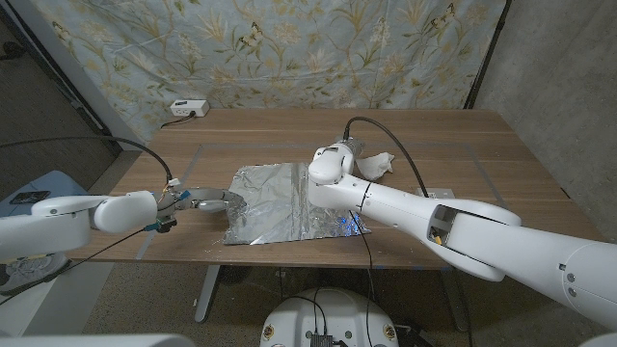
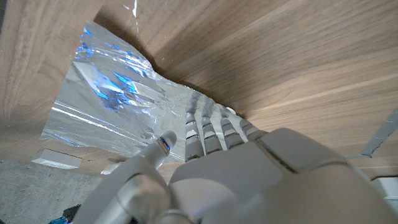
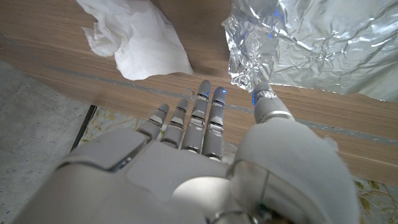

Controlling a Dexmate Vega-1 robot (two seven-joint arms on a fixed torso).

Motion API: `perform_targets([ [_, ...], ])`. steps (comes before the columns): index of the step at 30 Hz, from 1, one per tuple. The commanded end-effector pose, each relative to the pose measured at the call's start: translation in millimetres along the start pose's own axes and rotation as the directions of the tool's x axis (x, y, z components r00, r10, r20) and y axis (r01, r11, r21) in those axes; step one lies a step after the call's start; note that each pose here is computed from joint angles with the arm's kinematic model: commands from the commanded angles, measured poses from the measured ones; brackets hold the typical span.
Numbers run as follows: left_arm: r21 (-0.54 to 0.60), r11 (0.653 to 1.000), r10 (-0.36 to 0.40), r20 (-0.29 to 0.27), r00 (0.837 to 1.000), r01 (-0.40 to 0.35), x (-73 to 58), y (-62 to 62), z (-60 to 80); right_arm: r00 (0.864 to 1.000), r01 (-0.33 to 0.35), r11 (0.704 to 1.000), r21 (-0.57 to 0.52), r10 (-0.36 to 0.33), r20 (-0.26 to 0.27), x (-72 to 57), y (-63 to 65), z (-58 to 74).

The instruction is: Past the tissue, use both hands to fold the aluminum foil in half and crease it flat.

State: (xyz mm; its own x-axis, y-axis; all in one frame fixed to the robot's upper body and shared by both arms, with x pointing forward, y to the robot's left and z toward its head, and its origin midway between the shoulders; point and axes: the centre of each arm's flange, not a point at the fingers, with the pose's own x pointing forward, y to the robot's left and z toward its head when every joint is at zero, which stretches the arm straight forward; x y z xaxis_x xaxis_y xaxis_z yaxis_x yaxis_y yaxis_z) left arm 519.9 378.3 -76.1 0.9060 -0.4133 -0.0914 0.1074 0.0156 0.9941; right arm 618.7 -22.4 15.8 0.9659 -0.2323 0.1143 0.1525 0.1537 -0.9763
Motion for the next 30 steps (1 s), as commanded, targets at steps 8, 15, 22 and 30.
perform_targets([
  [8, -0.003, 1.0, -0.004, 0.005, 1.0, 0.004, 0.0, -1.5, 0.6, 1.0, 0.013, 1.0, -0.011, -0.013, -0.018, 2.9, 8.7, 1.1],
  [15, -0.008, 1.0, -0.003, 0.008, 1.0, 0.003, 0.2, -1.9, 0.1, 0.999, 0.041, 0.999, -0.023, -0.041, -0.029, 2.4, 10.2, 3.3],
  [22, -0.018, 1.0, -0.004, 0.014, 1.0, 0.004, -2.7, -1.2, 2.0, 0.997, 0.062, 0.997, -0.038, -0.063, -0.034, 4.8, 13.1, 8.1],
  [30, -0.029, 1.0, -0.009, 0.011, 1.0, 0.009, -3.5, -1.3, 1.1, 0.995, 0.091, 0.995, -0.05, -0.092, -0.027, 9.3, 16.2, 15.2],
])
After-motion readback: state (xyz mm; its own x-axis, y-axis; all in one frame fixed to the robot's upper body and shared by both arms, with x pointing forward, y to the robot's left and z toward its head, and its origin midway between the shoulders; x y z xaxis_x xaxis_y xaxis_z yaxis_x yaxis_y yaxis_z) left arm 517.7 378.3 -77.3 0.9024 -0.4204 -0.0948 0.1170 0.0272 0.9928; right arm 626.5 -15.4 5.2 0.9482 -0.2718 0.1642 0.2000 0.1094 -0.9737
